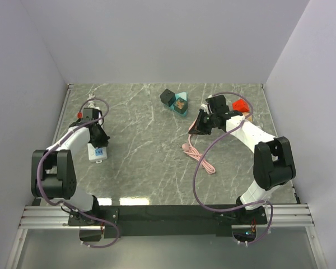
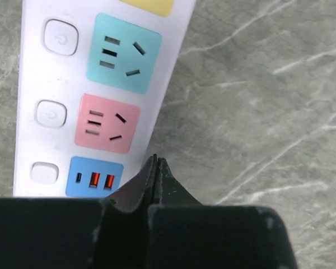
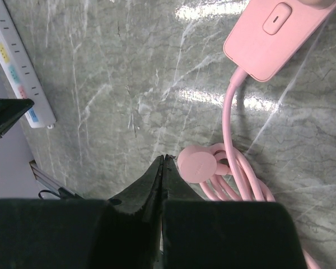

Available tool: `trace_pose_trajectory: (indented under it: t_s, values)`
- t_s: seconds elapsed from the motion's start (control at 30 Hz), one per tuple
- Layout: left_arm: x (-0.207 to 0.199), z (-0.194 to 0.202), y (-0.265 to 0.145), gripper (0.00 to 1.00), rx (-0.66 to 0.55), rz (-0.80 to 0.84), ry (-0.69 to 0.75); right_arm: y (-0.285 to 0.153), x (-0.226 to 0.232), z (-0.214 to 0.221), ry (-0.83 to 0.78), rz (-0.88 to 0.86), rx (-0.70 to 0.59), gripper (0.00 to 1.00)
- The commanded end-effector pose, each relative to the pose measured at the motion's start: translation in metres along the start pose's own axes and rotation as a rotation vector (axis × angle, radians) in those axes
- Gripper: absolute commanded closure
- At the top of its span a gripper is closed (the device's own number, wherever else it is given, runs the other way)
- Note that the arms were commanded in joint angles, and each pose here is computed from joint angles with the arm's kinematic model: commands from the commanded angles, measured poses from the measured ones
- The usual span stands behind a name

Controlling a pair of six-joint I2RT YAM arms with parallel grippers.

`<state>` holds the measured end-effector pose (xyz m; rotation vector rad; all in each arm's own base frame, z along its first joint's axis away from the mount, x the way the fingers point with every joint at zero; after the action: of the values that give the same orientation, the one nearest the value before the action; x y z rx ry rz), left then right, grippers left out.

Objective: Pull the plug off the socket

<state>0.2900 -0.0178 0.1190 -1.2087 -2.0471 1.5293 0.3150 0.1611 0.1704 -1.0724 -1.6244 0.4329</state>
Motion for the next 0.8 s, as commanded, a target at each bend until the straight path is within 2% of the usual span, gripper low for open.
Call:
trace_pose_trajectory:
  t_s: [0.0,0.17,0.63,0.77]
  values:
    - [-0.007,-0.004,-0.016,0.99,-0.041,0.087,0.005,-0.005,0.015,-0.012,-0.053,-0.044,-0.038,1.00]
    - [-0.016,-0.009,-0.040,0.99,-0.094,0.203,-0.011,-0.008,0.015,-0.013,-0.061,-0.041,-0.046,1.00]
    - [-0.033,-0.005,-0.061,0.99,-0.094,0.330,0.007,-0.014,0.023,-0.018,-0.075,-0.066,-0.069,1.00]
    - [-0.039,-0.003,-0.068,0.90,-0.108,0.350,0.015,-0.017,0.025,-0.019,-0.074,-0.075,-0.080,1.00]
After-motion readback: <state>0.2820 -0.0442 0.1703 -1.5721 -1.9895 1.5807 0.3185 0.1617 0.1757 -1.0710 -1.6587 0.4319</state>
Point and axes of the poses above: each gripper's point midway between its finger pads, its own y axis out along the fingers, its own x axis along the line the jaws close on, z = x × y, the point moved 8 cm from there along -y, back along the fingers, and after that the axes turned 4 degrees about -y, right-handed, at the moved point
